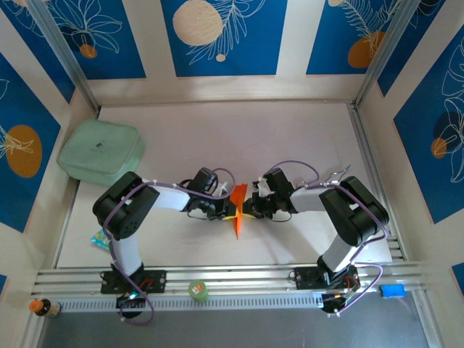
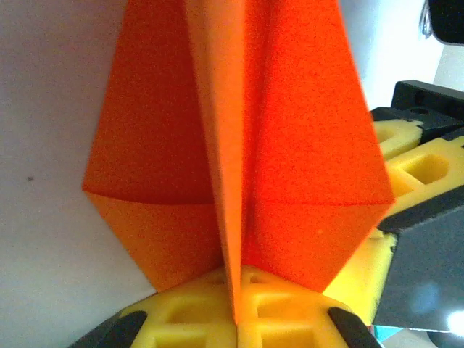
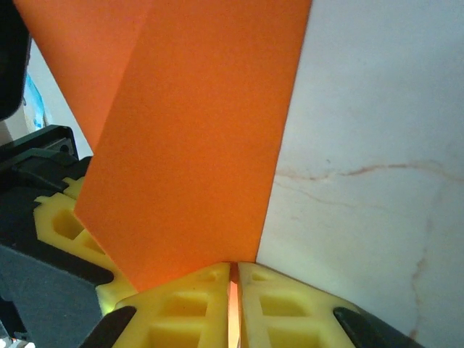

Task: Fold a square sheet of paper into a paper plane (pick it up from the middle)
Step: Turn over a paper plane at the center of the table.

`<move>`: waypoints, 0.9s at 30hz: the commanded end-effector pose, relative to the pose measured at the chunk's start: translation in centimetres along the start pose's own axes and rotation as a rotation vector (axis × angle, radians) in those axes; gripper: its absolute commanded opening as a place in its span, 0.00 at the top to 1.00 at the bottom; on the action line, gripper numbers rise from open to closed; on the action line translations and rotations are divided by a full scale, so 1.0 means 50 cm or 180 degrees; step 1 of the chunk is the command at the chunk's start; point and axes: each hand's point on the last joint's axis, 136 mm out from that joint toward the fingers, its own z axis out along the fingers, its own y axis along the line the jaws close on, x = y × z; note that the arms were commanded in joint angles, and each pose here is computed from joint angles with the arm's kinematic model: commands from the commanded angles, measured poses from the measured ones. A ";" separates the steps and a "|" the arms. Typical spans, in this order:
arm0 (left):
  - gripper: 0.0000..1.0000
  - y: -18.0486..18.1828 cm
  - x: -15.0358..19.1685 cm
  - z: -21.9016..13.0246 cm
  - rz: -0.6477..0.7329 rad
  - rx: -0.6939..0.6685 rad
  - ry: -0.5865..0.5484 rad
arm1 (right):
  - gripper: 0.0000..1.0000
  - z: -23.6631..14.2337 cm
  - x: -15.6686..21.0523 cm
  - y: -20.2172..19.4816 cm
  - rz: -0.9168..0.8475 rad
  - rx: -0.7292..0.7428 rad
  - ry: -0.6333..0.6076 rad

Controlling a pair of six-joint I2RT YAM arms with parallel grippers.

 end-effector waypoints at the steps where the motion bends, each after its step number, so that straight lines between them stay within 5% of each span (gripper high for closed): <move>1: 0.96 -0.020 -0.007 -0.009 0.0121 -0.0040 -0.0079 | 0.89 -0.009 0.008 -0.004 0.0051 -0.0003 0.0010; 16: 1.00 0.047 -0.016 -0.246 0.0618 -0.2518 0.0014 | 0.88 -0.067 -0.023 0.012 -0.0046 0.0199 -0.0354; 27: 1.00 0.078 -0.015 -0.206 0.0499 -0.2445 0.0005 | 0.88 -0.056 -0.022 0.028 -0.0091 0.0175 -0.0309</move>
